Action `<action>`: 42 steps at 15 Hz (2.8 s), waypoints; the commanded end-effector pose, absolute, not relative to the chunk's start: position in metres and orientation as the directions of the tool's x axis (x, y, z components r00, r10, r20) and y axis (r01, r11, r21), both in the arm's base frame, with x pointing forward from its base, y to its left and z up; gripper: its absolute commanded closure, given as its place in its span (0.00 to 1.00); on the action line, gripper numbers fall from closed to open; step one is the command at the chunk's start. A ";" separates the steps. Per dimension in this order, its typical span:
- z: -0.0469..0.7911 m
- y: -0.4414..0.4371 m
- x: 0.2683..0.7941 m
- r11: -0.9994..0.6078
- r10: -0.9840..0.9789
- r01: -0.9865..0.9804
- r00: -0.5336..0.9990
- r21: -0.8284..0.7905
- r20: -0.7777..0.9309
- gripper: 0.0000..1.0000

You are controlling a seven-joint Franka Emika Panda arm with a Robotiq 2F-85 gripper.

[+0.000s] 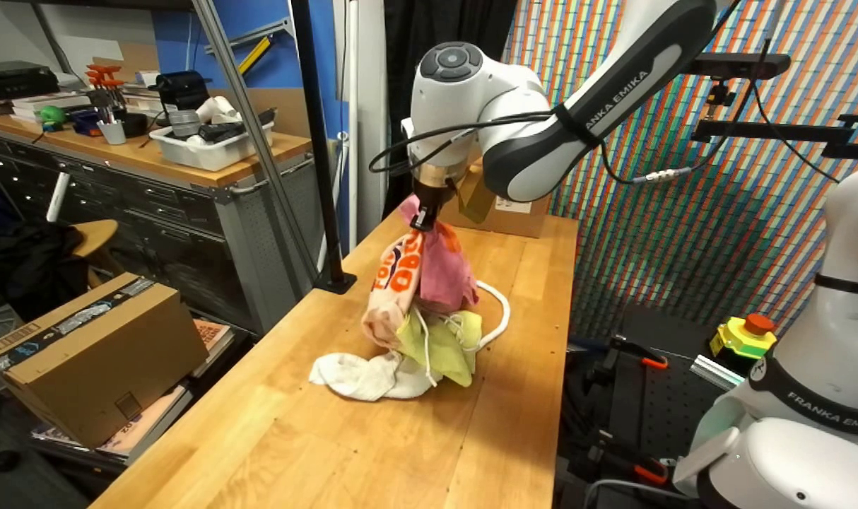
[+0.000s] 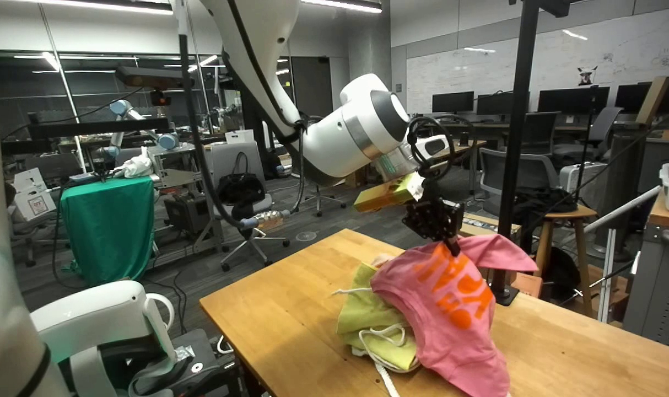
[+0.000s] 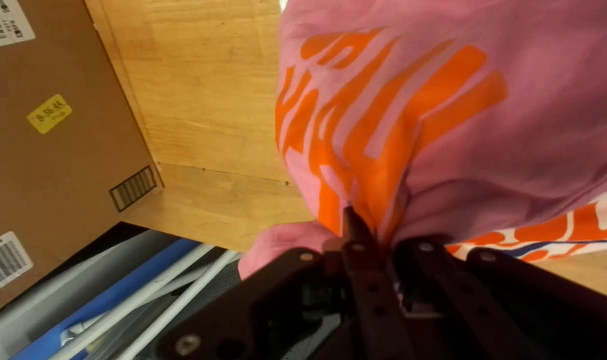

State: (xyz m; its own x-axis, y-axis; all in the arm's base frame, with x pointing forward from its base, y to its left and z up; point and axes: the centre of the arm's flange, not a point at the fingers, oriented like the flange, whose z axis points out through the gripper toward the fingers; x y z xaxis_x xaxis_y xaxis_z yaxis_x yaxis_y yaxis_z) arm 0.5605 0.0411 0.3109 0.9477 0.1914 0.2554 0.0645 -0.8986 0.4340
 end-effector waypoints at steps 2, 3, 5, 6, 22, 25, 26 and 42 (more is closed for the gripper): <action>0.364 0.016 0.552 -0.896 0.116 -0.070 0.916 0.438 0.385 0.92; 0.373 0.012 0.552 -0.893 0.099 -0.100 0.907 0.438 0.410 0.92; 0.388 0.000 0.553 -0.886 0.070 -0.160 0.882 0.435 0.465 0.92; 0.393 -0.006 0.555 -0.880 0.055 -0.192 0.866 0.434 0.496 0.92; 0.395 -0.131 0.534 -0.687 -0.122 -0.504 0.790 0.524 0.601 0.92; 0.382 -0.155 0.520 -0.640 -0.163 -0.534 0.797 0.552 0.582 0.92; 0.378 -0.163 0.515 -0.627 -0.176 -0.542 0.799 0.561 0.575 0.92; 0.317 -0.230 0.489 -0.508 -0.358 -0.631 0.774 0.586 0.523 0.89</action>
State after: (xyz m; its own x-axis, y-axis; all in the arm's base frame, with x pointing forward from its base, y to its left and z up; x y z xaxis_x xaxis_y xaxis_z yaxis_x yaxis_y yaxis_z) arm 0.4810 -0.2240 0.3167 0.7943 -0.3552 0.4929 -0.6056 -0.5274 0.5959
